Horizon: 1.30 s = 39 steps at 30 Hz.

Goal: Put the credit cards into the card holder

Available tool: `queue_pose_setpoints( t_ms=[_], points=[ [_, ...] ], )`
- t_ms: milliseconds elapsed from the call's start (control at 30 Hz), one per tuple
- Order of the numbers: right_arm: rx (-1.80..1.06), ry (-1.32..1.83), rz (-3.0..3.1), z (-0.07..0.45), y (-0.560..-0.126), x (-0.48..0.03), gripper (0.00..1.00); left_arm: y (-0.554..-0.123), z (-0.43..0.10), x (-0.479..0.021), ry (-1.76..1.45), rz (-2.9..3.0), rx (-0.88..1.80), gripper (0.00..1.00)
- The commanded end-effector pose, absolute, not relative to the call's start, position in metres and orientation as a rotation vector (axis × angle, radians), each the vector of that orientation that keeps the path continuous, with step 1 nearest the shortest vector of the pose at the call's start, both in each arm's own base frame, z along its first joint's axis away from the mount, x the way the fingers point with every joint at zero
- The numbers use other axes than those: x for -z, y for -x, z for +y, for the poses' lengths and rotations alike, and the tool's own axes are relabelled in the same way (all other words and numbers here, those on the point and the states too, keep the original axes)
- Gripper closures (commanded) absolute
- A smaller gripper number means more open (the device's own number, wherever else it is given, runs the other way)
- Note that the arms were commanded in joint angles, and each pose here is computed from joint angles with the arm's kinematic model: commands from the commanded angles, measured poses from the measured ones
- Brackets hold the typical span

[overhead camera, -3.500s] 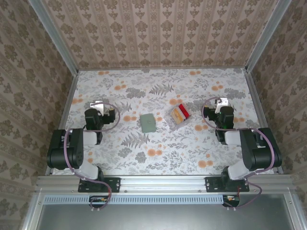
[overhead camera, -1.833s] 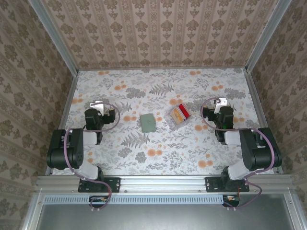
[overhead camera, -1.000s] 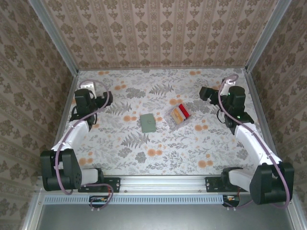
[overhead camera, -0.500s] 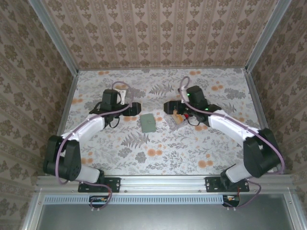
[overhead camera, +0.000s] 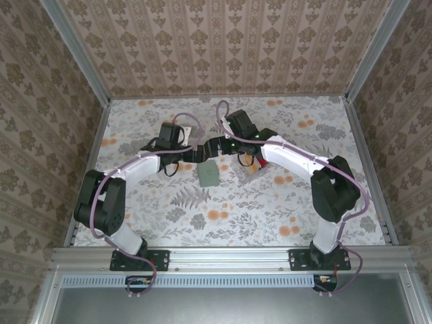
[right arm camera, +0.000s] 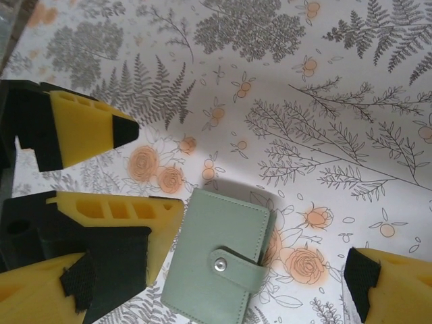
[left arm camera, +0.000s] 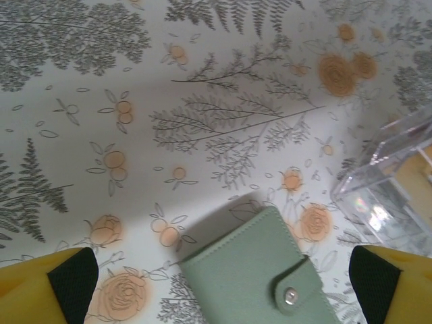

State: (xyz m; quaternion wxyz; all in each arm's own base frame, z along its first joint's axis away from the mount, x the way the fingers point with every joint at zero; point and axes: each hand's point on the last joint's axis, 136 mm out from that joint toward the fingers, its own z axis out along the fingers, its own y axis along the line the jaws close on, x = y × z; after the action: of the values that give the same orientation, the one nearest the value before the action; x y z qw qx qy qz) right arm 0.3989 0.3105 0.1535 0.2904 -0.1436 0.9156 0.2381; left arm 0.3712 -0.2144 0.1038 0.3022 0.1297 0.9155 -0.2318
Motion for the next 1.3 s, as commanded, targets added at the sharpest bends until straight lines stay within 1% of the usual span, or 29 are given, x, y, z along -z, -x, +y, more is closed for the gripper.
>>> queue_pose_setpoints(
  t_ms=[0, 67, 100, 167, 233, 400, 567, 667, 767, 800, 833, 900, 967, 1267],
  points=[
    [-0.517, 0.425, 2.559, 0.303, -0.397, -0.129, 0.11, -0.372, -0.219, -0.104, -0.405, 2.402, 0.603, 0.00],
    [-0.500, 0.440, 2.575, 0.303, -0.397, -0.126, 0.12, -0.370, -0.215, -0.098, -0.407, 2.422, 0.584, 0.00],
    [-0.493, 0.446, 2.578, 0.303, -0.396, -0.125, 0.16, -0.369, -0.215, -0.095, -0.417, 2.430, 0.578, 0.00],
    [-0.478, 0.455, 2.582, 0.303, -0.397, -0.125, 0.16, -0.366, -0.212, -0.089, -0.407, 2.444, 0.565, 0.00],
    [-0.430, 0.469, 2.617, 0.300, -0.392, -0.120, 0.21, -0.366, -0.212, -0.087, -0.401, 2.447, 0.573, 0.00],
    [-0.350, 0.476, 2.655, 0.297, -0.389, -0.106, 0.24, -0.370, -0.193, -0.080, -0.300, 2.490, 0.513, 0.00],
    [-0.345, 0.528, 2.662, 0.310, -0.379, -0.102, 0.27, -0.373, -0.174, -0.081, -0.162, 2.490, 0.606, 0.00],
    [-0.327, 0.568, 2.677, 0.320, -0.375, -0.096, 0.29, -0.373, -0.166, -0.086, -0.124, 2.475, 0.609, 0.00],
    [-0.318, 0.594, 2.679, 0.328, -0.372, -0.092, 0.33, -0.372, -0.159, -0.091, -0.100, 2.459, 0.585, 0.00],
    [-0.315, 0.594, 2.681, 0.330, -0.372, -0.090, 0.38, -0.372, -0.157, -0.093, -0.093, 2.455, 0.581, 0.00],
    [-0.313, 0.599, 2.689, 0.332, -0.371, -0.087, 0.41, -0.372, -0.155, -0.093, -0.086, 2.454, 0.576, 0.00],
    [-0.298, 0.612, 2.700, 0.335, -0.371, -0.082, 0.42, -0.372, -0.151, -0.092, -0.068, 2.456, 0.571, 0.00],
    [-0.272, 0.626, 2.702, 0.337, -0.370, -0.078, 0.45, -0.373, -0.147, -0.091, -0.044, 2.458, 0.568, 0.00],
    [-0.120, 0.666, 2.709, 0.340, -0.374, -0.061, 0.47, -0.374, -0.133, -0.092, 0.031, 2.451, 0.561, 0.00]
  ],
)
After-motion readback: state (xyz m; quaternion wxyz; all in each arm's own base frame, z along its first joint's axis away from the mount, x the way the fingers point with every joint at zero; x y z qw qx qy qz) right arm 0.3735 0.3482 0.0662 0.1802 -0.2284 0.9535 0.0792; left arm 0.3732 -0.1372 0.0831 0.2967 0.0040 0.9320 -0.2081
